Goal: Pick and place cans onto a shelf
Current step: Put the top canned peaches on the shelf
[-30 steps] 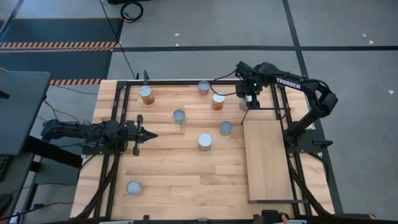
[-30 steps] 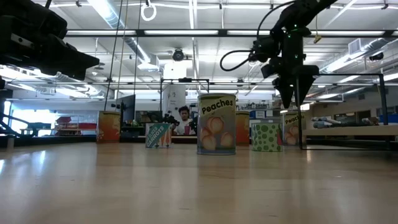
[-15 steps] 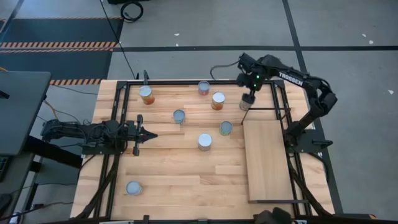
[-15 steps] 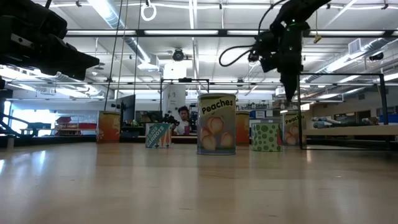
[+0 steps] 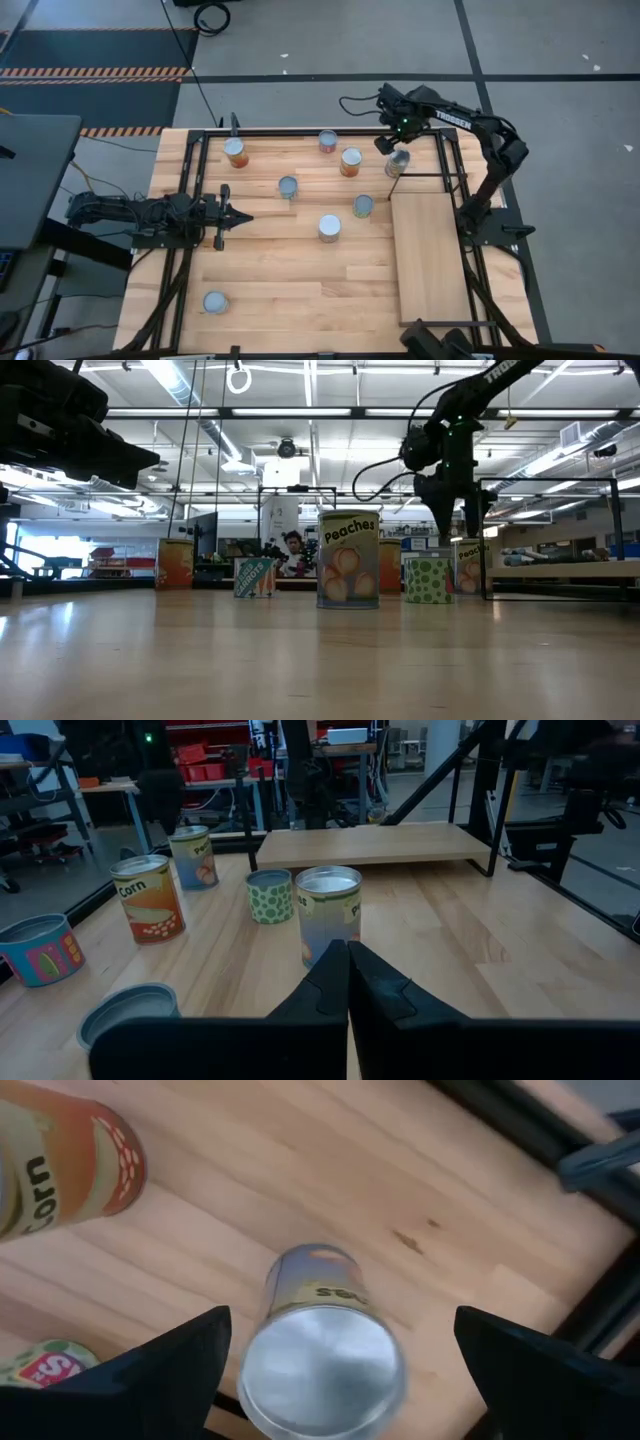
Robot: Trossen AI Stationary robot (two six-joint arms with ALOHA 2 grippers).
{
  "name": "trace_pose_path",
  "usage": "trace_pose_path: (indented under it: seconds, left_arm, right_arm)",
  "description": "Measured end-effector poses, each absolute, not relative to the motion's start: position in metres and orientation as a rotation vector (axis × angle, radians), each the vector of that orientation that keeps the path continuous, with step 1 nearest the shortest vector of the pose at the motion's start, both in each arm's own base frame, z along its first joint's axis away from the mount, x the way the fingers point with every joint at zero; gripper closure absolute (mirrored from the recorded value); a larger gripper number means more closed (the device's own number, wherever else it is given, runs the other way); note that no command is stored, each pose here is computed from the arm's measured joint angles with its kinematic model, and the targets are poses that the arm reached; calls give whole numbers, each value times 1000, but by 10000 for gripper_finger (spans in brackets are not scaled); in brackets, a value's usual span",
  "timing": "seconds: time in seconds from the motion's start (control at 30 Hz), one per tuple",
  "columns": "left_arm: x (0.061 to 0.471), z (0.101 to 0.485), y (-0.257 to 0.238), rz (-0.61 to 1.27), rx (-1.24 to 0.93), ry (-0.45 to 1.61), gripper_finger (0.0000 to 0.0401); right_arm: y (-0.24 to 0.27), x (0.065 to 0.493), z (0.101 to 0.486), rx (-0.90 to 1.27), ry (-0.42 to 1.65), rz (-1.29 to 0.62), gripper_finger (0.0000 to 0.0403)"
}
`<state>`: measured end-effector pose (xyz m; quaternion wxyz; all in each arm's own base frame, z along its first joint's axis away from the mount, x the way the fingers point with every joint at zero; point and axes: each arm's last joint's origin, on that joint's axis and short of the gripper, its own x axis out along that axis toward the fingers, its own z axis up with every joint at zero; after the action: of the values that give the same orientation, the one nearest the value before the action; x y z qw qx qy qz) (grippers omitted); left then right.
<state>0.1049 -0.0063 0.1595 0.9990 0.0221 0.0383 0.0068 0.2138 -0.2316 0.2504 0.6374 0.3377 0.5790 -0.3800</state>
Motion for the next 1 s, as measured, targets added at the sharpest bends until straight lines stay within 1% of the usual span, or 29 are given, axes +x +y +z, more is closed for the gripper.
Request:
trace_pose_path:
  seconds: [0.13, 0.33, 0.57, 0.8, 0.9, 1.0]
  left_arm:
    - [105, 160, -6, 14, 44, 76, 396]
    - [105, 160, -6, 14, 44, 76, 396]
    - [105, 160, -6, 14, 44, 77, 396]
    - [105, 160, -6, 14, 44, 77, 396]
    - [105, 160, -6, 14, 44, 77, 396]
    - [105, 160, -6, 14, 45, 77, 396]
  right_arm:
    - [-232, 218, 242, 802, 1345, -903, 11]
    - [-230, 216, 242, 769, 1390, -957, 11]
    - [-226, 216, 240, 816, 1423, -922, 11]
    - [-220, 212, 223, 891, 1444, -924, 12]
    - [-220, 213, 220, 910, 1428, -918, 17]
    - [-220, 213, 219, 930, 1404, -926, 34]
